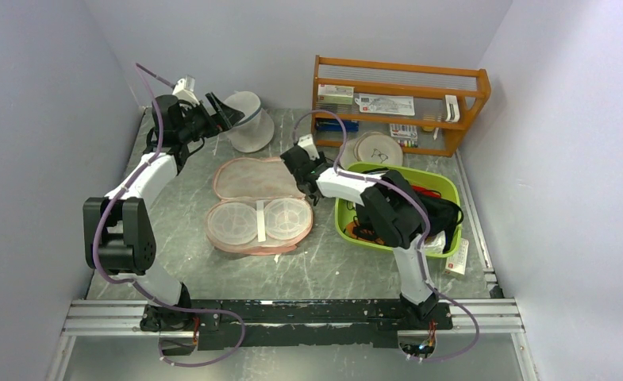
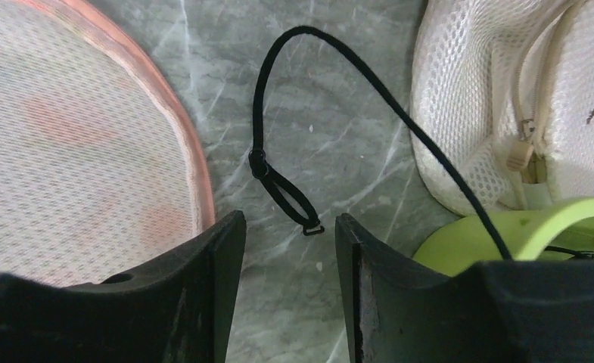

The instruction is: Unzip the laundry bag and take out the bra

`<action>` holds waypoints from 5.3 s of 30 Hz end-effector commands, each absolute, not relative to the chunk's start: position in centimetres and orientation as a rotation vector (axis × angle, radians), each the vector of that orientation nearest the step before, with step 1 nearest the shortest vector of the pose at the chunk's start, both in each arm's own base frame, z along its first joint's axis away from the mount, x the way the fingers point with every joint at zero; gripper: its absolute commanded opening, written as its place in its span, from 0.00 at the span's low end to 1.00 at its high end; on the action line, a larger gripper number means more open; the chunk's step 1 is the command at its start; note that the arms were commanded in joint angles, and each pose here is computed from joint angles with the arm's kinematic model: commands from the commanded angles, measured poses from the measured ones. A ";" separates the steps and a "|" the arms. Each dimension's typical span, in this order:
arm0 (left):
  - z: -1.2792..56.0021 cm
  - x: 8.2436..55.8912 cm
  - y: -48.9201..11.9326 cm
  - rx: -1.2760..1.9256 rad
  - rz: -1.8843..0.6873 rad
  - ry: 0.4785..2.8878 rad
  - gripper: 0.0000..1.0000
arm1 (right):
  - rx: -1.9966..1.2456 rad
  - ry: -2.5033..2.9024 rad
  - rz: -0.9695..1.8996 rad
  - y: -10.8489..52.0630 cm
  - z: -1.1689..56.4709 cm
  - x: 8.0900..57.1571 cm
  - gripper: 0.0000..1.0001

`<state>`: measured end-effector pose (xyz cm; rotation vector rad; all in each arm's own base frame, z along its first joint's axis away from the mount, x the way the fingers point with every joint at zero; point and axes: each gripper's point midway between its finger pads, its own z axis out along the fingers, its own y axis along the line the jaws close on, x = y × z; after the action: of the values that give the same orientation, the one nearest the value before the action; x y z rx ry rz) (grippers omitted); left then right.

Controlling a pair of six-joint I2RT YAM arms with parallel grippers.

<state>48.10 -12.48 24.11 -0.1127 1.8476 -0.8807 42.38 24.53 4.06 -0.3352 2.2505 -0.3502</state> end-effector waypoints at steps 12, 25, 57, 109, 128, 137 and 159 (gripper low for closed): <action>27.2 48.4 -12.0 -0.096 -0.908 1.778 1.00 | -0.330 2.190 -0.488 23.5 2.9 45.2 0.07; 27.5 48.0 -13.0 -0.061 -0.881 1.779 1.00 | -0.185 2.050 -0.037 22.6 20.1 39.4 0.00; 28.1 47.4 -13.9 -0.024 -0.870 1.763 1.00 | 0.428 1.918 -0.081 3.7 18.5 25.5 0.49; 32.9 46.0 -11.0 -0.026 -0.764 1.654 0.95 | -0.820 2.015 0.268 39.8 2.6 50.0 0.80; 32.8 46.1 -11.0 -0.054 -0.879 1.655 0.94 | -0.925 2.046 0.489 41.5 2.4 48.3 0.14; 33.9 46.2 -8.2 -0.079 -0.853 1.618 0.95 | -0.930 1.942 0.431 42.1 12.6 46.7 0.00; 32.6 47.2 -6.1 -0.109 -0.771 1.650 0.96 | -1.176 2.047 0.313 43.0 8.3 25.9 0.00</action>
<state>47.08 -6.33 31.52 -0.1381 1.6762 -0.7867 27.39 43.39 9.35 -1.2181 1.9891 0.2508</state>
